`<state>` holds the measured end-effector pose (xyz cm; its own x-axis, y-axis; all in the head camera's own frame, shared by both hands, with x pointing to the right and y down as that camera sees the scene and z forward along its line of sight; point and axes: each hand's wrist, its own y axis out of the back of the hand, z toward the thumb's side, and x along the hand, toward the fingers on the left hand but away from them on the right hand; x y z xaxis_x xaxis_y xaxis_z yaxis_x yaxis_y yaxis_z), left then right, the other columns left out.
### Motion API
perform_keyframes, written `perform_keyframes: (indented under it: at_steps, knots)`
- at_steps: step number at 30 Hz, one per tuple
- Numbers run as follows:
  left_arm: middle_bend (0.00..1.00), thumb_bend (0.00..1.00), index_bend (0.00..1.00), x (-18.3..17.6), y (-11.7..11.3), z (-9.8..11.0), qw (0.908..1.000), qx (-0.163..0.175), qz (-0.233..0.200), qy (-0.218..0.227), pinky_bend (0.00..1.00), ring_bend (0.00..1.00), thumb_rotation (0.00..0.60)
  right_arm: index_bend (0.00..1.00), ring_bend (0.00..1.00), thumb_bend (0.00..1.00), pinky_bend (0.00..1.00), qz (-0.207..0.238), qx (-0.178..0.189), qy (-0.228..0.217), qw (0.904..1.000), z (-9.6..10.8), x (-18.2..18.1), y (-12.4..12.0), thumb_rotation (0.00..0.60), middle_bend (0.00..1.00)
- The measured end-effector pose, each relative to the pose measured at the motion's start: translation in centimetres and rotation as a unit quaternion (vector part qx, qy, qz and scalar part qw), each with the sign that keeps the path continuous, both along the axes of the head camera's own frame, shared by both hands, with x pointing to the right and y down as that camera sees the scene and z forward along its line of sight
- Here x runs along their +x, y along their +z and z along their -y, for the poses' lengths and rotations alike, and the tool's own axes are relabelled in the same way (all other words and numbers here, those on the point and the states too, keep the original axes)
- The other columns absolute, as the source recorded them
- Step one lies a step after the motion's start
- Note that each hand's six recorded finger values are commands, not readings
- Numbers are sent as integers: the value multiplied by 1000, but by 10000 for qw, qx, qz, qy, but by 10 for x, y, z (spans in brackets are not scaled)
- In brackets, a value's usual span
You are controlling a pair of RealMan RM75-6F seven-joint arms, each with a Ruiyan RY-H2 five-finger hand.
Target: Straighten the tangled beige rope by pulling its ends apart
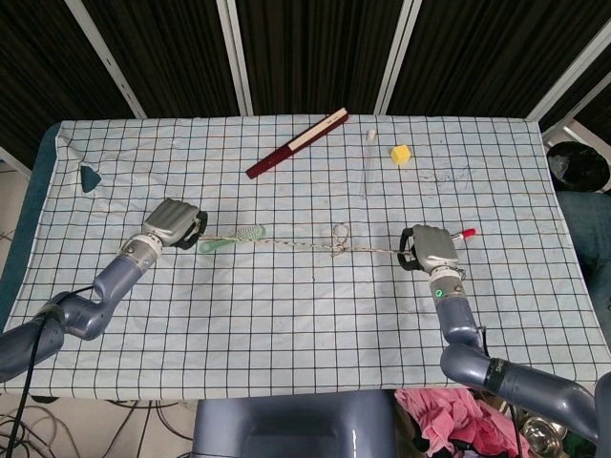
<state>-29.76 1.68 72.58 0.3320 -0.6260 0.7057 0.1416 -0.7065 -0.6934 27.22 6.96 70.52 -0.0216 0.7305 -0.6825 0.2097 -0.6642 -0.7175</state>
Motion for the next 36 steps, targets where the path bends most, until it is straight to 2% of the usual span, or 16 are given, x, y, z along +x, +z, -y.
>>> perform_keyframes:
  at_steps: [5,18,24,36]
  knots:
    - [859,510,620,-11,0,0,9999,21,89,-79,882,891,600,681,1000,529,982,-157,-1,30,9999,2,15,0,600,985]
    - [859,510,621,-44,1,3,9989,104,327,-317,882,891,600,682,1000,531,982,-583,47,363,9976,7,82,-10,600,985]
    - [859,510,622,-50,-3,7,9984,136,284,-464,882,891,600,681,1000,531,982,-744,15,412,9964,7,103,-12,600,985]
    - [859,510,623,-55,-4,8,9982,149,363,-460,882,891,600,681,1000,532,982,-955,-40,511,9941,9,128,-12,600,985]
